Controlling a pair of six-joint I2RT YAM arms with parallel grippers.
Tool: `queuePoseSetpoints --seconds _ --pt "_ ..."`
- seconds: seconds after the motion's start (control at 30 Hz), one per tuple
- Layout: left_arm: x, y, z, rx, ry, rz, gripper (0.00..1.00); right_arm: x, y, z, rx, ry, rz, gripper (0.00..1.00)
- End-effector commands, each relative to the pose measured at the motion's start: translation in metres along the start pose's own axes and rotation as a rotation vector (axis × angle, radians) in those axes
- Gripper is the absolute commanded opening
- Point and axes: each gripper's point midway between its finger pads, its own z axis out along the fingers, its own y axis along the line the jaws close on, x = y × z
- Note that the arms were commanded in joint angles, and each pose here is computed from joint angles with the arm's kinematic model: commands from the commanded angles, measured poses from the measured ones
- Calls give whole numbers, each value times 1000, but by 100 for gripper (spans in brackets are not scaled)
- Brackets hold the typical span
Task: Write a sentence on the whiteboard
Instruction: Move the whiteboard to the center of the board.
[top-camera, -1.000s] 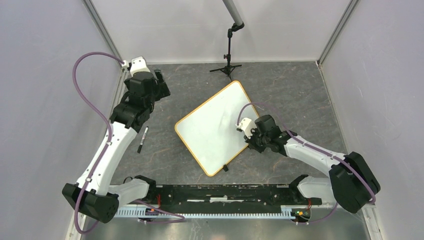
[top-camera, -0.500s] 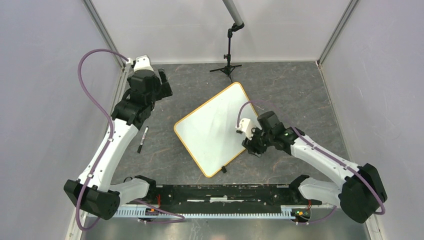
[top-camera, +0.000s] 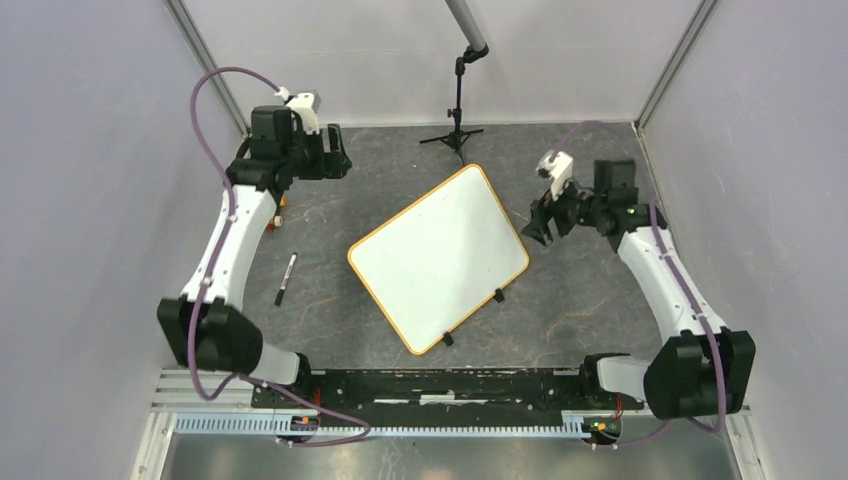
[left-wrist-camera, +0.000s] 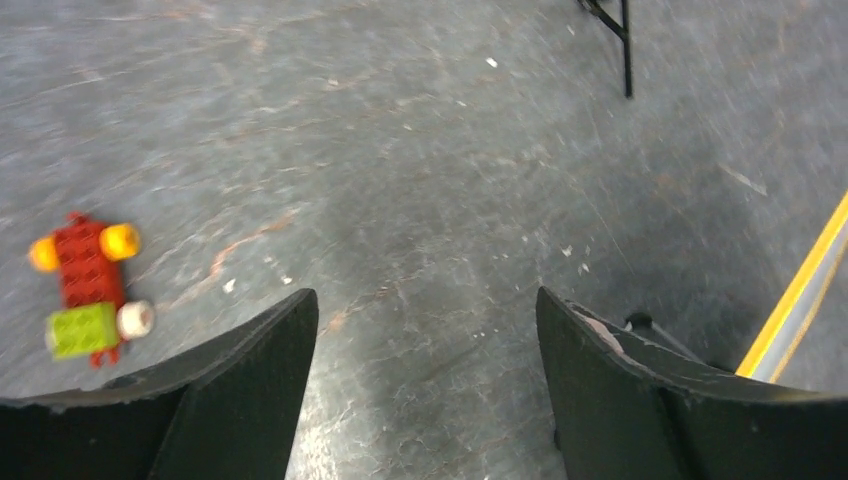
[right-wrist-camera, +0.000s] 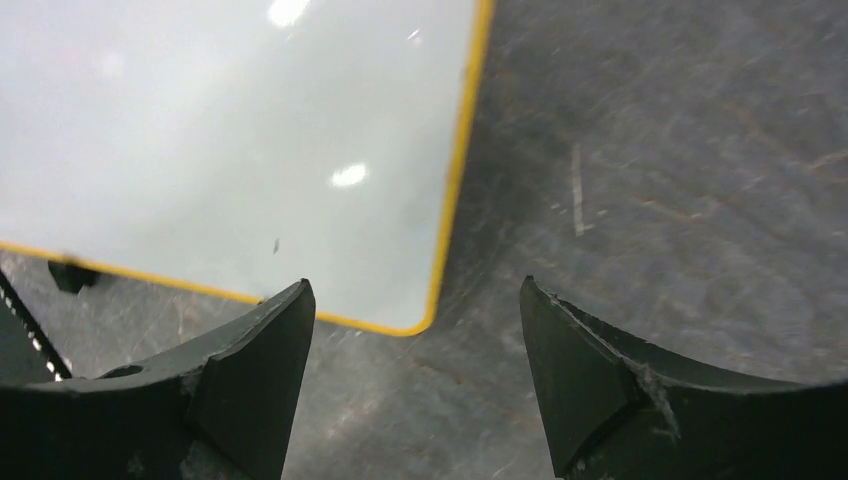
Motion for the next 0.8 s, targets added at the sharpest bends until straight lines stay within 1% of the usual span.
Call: queuePoseSetpoints --seconds 0.0,0.07,0.13,0.17,0.27,0.4,0.57,0.77 --pt "8 -43 32 350 89 131 80 -34 -33 -16 -38 -145 71 81" --pt "20 -52 50 434 151 115 75 -32 -56 -16 -5 -154 134 78" --pt "32 -57 68 480 202 77 70 -29 -75 -13 12 -146 194 75" --pt "41 -59 77 508 234 57 65 -25 -84 -12 16 -141 226 74" --pt "64 -67 96 593 315 1 59 -18 -95 -7 3 -139 285 74" --pt "101 -86 111 745 439 -62 58 -7 -93 -6 3 -132 299 74" --pt "142 -104 129 828 559 -134 58 4 -86 -5 -6 -110 316 74" --pt "174 -127 140 921 640 -156 57 10 -83 -7 -10 -87 323 74"
